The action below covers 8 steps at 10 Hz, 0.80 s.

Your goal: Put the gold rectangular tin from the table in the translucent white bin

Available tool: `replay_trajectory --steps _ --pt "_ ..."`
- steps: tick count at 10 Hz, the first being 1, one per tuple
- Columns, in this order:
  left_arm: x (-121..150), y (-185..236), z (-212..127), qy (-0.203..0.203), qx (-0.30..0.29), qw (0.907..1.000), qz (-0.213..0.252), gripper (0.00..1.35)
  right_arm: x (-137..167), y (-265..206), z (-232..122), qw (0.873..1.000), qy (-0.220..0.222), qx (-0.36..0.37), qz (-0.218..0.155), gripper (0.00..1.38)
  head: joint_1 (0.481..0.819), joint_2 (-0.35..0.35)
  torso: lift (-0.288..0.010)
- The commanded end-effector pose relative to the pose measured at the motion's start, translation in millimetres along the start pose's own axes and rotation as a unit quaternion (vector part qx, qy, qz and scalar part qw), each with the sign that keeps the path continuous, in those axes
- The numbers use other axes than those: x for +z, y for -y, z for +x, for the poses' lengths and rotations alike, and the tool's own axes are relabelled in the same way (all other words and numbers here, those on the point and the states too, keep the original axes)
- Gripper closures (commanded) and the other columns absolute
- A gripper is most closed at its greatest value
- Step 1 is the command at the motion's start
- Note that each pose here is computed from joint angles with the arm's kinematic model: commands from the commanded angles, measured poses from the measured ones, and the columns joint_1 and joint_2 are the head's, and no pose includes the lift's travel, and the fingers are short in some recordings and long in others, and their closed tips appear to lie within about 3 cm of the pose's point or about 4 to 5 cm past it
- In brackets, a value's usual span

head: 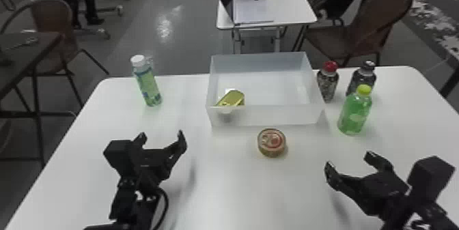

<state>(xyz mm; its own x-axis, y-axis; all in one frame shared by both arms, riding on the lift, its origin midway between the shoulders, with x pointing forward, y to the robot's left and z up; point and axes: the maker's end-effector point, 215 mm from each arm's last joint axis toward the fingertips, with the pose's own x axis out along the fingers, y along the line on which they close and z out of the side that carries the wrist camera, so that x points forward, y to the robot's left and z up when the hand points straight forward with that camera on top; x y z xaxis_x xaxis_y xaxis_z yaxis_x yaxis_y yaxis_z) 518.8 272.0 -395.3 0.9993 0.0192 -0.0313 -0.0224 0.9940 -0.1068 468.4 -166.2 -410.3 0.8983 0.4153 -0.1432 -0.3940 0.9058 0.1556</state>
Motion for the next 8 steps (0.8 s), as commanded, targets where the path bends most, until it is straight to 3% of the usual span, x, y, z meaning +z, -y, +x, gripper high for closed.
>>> replay_trajectory --steps 1,6,8 --pt "-13.4 -0.8 -31.2 -0.008 0.006 0.9999 -0.009 0.18 -0.4 1.8 -2.4 1.000 -0.001 -0.002 -0.002 0.10 0.695 0.118 -0.127" --pt "-28.3 -13.1 -102.6 -0.012 0.041 0.9991 -0.002 0.18 -1.0 0.1 -5.7 1.000 -0.002 -0.004 -0.005 0.10 0.695 0.140 -0.127" --pt "-31.0 -13.4 -108.4 -0.013 0.043 0.9990 0.002 0.18 -2.3 0.7 -8.2 1.000 -0.003 -0.009 -0.002 0.10 0.695 0.143 -0.127"
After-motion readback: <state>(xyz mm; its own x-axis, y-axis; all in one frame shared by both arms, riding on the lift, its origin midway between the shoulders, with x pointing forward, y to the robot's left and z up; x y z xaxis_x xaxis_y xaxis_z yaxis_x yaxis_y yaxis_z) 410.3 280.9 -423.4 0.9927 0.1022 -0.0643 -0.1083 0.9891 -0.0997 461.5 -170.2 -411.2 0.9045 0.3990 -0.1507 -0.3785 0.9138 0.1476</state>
